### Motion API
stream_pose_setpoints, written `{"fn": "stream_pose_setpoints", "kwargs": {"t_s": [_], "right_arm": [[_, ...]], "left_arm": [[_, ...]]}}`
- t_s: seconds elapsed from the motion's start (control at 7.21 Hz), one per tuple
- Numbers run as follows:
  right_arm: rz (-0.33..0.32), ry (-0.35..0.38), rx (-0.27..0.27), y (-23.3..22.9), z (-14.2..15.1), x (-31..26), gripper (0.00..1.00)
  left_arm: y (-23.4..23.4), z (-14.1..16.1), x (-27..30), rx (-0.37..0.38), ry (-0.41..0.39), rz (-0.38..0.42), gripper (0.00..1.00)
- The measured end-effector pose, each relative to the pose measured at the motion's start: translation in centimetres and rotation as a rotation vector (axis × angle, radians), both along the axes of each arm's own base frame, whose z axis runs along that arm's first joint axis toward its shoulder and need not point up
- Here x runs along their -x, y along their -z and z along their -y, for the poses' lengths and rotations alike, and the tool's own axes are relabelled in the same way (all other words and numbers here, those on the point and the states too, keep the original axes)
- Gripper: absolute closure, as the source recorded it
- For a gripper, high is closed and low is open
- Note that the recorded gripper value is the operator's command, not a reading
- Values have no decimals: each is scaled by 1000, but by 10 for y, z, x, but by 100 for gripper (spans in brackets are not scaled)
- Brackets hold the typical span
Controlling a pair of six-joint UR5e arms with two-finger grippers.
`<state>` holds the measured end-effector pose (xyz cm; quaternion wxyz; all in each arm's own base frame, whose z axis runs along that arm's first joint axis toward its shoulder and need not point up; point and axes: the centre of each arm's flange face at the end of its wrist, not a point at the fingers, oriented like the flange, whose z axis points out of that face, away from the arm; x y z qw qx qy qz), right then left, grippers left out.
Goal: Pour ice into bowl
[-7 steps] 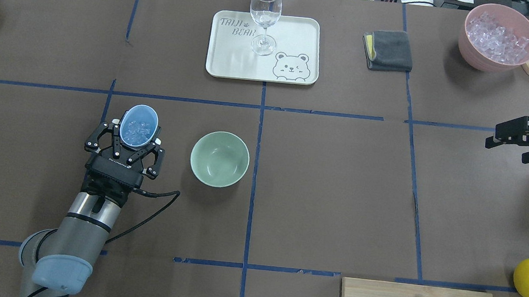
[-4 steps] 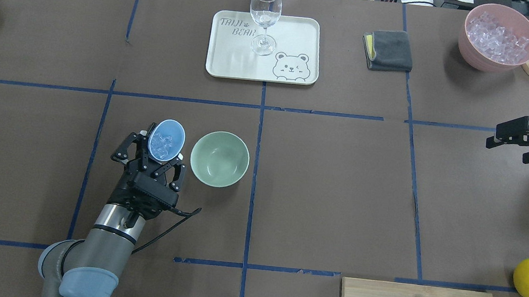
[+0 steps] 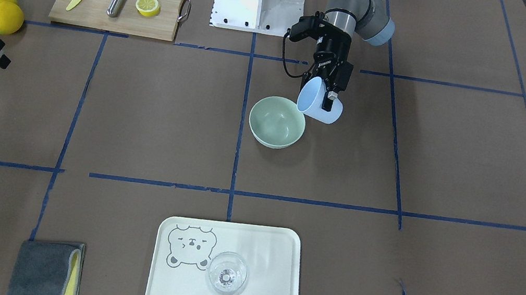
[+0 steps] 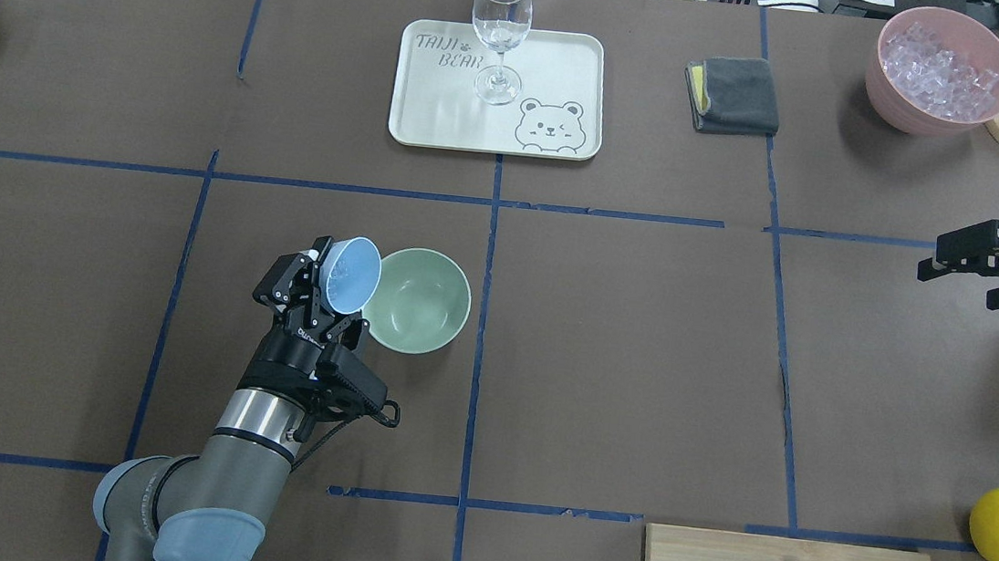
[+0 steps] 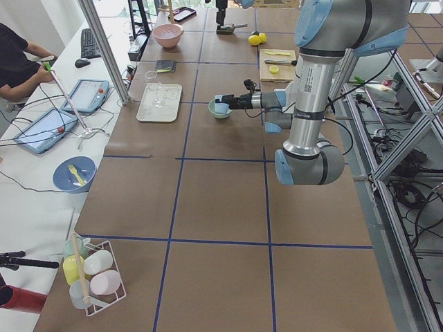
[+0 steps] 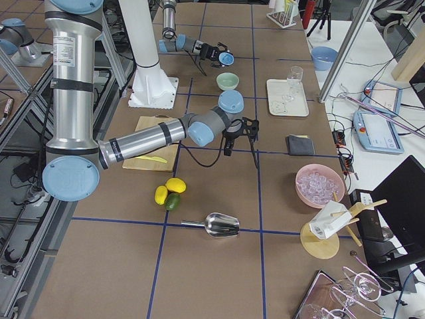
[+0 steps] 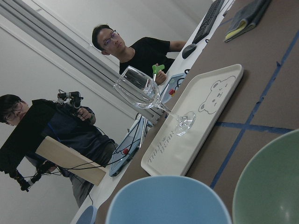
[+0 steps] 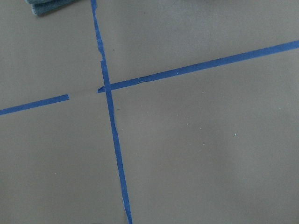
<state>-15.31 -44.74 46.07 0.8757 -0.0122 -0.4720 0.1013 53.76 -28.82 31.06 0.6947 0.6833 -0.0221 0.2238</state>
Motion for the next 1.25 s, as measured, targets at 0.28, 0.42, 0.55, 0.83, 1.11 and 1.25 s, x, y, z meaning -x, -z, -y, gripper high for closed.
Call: {"fn": "stream_pose_setpoints", "kwargs": {"t_s": [0.28,0.42,0.55,0.83,1.11,1.25], "right_arm": [[0,0,1,0,0,0,0],[0,0,2,0,0,0,0],[0,-1,4,0,0,0,0],[2,-2,6,0,0,0,0],[2,-3,8,1,0,0,0],[3,-4,9,1,0,0,0]], "left_arm": [[0,1,-1,-43,-16,160,100],[-1,1,-3,-63,-33,235,100],[-1,1,-6,-72,-47,292,100],[3,2,-17,-83,-77,436,100],[11,5,-20,-121,-93,602,100],[15,8,-19,-142,-94,670,100]]}}
